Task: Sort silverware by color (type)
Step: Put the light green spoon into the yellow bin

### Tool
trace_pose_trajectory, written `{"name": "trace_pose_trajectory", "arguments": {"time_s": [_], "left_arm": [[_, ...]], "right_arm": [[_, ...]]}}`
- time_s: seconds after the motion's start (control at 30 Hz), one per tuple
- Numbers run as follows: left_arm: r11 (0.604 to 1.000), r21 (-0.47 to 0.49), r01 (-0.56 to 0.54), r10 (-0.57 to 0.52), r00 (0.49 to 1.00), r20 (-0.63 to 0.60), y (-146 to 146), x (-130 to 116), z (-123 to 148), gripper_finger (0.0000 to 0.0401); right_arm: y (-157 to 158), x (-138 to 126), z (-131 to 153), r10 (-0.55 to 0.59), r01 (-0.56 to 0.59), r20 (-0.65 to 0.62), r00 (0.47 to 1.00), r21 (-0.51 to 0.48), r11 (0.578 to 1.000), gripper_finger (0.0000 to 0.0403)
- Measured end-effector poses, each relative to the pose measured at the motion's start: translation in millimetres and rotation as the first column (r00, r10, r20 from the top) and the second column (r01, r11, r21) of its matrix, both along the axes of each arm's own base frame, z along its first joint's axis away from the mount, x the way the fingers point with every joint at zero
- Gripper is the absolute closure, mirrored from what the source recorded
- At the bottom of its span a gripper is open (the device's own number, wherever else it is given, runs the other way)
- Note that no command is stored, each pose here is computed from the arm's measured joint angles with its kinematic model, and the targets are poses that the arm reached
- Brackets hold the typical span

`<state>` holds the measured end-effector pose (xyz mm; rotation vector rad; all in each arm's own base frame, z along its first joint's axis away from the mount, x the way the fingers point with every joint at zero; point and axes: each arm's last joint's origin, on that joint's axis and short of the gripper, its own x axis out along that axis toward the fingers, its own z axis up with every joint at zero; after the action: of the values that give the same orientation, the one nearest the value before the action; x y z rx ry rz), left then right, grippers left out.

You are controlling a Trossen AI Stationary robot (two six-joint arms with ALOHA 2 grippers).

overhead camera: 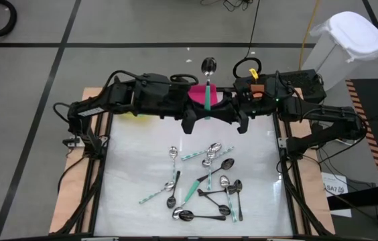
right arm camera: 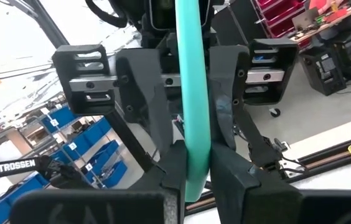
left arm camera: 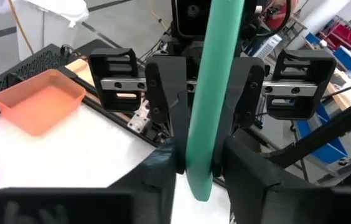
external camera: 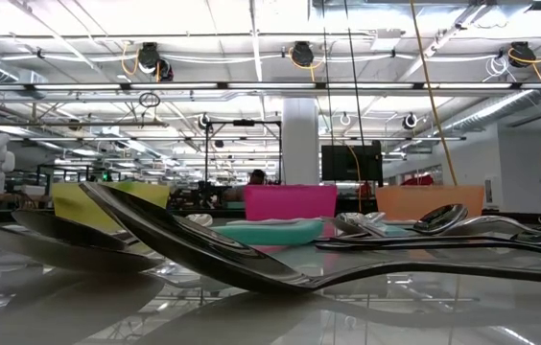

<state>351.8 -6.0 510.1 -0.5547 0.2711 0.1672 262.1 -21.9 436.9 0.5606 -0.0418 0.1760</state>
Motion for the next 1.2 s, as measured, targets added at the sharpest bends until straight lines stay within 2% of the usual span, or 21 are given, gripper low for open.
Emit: {"name": "trace_pose_trajectory", "arguments": {"time_s": [0.2,0.33,0.53,0.77,1.0,1.2], "left_arm": [[0.998,0.014,-0.055,0.054,0.996,0.067,2.5,0.5,6.9,0.0193],[0.998,0.027,-0.059,0.057,0.996,0.065,4.4,0.6,6.7,0.0185],[0.998,0.042,-0.054,0.052,0.997,0.058,4.4,0.5,6.2,0.0240],[0.995,0.097,-0.026,0.022,0.999,0.033,2.8,0.3,4.3,0.0357],[0.991,0.129,-0.015,0.012,1.000,0.021,2.8,-1.9,4.6,0.0361],[0.988,0.155,-0.016,0.029,0.996,-0.083,10.1,-26.7,6.4,0.0361]], "right_arm": [[-0.5,0.9,-1.8,-0.006,0.006,-0.016,1.000,0.004,1.000,0.0359],[-0.5,0.9,-1.4,-0.005,0.005,-0.011,1.000,0.004,1.000,0.0359],[-3.6,0.4,-1.1,-0.015,0.015,-0.009,1.000,0.004,1.000,0.0359],[-4.0,0.0,-0.9,-0.005,0.006,-0.008,1.000,0.006,1.000,0.0351],[-7.6,-0.2,-1.7,-0.028,0.028,-0.019,0.999,0.024,0.999,0.0292],[-10.8,-3.2,-2.6,-0.044,0.046,-0.043,0.998,0.039,0.998,0.0257]]}}
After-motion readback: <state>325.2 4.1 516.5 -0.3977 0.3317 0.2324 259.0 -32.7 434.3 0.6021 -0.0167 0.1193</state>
